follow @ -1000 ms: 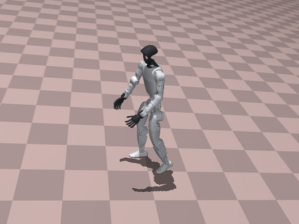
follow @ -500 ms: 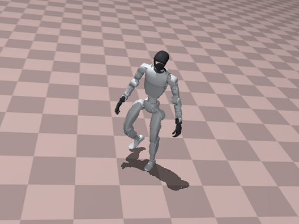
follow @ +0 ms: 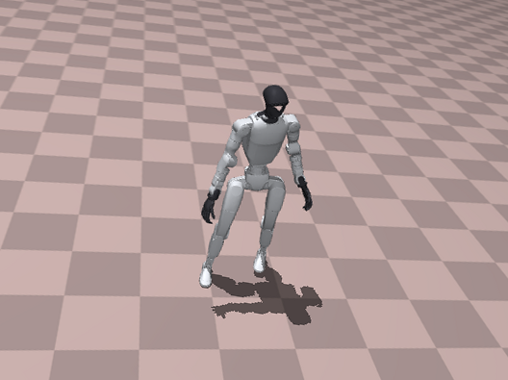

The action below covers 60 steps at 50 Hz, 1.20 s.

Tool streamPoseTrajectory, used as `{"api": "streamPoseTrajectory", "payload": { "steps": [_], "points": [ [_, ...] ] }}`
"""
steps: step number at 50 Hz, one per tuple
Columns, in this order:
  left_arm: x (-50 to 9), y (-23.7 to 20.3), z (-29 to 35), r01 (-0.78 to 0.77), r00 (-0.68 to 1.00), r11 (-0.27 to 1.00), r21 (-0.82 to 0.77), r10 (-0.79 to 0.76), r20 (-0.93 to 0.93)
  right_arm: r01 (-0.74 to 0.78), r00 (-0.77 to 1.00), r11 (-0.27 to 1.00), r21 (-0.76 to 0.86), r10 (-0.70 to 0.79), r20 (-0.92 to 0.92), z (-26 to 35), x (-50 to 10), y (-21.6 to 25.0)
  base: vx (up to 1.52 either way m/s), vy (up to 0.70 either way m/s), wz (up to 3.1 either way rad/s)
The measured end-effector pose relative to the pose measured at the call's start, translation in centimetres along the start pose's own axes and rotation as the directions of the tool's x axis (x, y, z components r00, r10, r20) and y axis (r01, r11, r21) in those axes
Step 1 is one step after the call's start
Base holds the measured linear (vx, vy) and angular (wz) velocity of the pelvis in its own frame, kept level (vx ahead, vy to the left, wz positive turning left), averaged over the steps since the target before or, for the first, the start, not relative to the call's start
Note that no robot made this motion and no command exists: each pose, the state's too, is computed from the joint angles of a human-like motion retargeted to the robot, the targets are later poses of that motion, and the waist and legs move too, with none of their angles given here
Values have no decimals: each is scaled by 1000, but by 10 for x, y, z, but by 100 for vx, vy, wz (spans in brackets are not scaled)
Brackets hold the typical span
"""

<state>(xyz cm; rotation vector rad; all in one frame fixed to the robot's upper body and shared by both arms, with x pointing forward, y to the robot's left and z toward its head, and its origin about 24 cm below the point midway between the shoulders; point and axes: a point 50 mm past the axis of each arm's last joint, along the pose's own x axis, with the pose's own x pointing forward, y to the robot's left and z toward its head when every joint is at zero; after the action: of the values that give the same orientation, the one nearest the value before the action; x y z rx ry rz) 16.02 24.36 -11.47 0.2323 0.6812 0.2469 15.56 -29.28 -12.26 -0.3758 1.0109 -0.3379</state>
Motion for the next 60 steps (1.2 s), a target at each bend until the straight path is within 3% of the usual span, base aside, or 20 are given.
{"api": "streamPoseTrajectory", "payload": {
  "steps": [5,9,14,17,20,23,27,30,32,35,38,42,45,50,55,60],
  "points": [
    [-35,25,-88,-81,891,996,-36,56,-450,86,984,996,-28,-80,158,69,8,-23,28,-7,113],
    [-67,45,-127,-56,771,998,-7,39,-635,106,927,983,151,-152,344,130,2,-32,30,4,71],
    [-90,55,-145,-77,718,997,31,77,-692,34,849,918,395,-235,473,166,-10,-37,35,11,77],
    [-95,51,-149,-130,714,991,-35,69,-697,-20,840,926,377,-189,508,166,-13,-25,40,16,57],
    [-89,39,-146,-128,733,982,-135,2,-680,-63,864,963,261,-78,497,146,-10,-5,44,23,59],
    [-76,21,-134,126,737,990,-68,-139,-661,-151,915,971,186,66,399,98,-5,20,47,26,112],
    [-29,3,-83,425,793,880,215,-247,-558,-253,959,966,45,244,146,12,-9,46,42,20,138],
    [13,-8,-18,413,896,789,455,-265,-355,-352,935,936,-24,350,-59,-49,-23,62,43,12,197],
    [34,-18,37,319,948,807,497,-281,-153,-438,890,896,-75,420,-180,-78,-34,69,42,9,186],
    [44,-31,119,192,941,863,468,-297,160,-532,817,843,-73,489,-306,-109,-49,76,43,5,197],
    [34,-36,183,117,861,926,359,-275,429,-532,797,846,-31,488,-355,-124,-56,73,47,-2,191],
    [9,-34,235,74,705,984,164,-168,689,-417,858,908,-27,384,-343,-127,-53,63,52,-11,160],
    [0,-32,240,84,660,996,38,-84,746,-301,907,953,-29,277,-317,-121,-47,52,51,-16,90],
    [15,-36,179,47,800,998,51,-68,596,-108,972,994,27,111,-206,-81,-26,32,50,-15,47],
    [17,-35,47,148,980,967,207,-171,100,-26,998,999,-22,25,-60,-10,-2,7,45,-16,38],
    [-46,-13,-96,289,870,950,118,-210,-446,95,960,995,-17,-87,266,98,5,-16,42,-3,18]
  ]
}}
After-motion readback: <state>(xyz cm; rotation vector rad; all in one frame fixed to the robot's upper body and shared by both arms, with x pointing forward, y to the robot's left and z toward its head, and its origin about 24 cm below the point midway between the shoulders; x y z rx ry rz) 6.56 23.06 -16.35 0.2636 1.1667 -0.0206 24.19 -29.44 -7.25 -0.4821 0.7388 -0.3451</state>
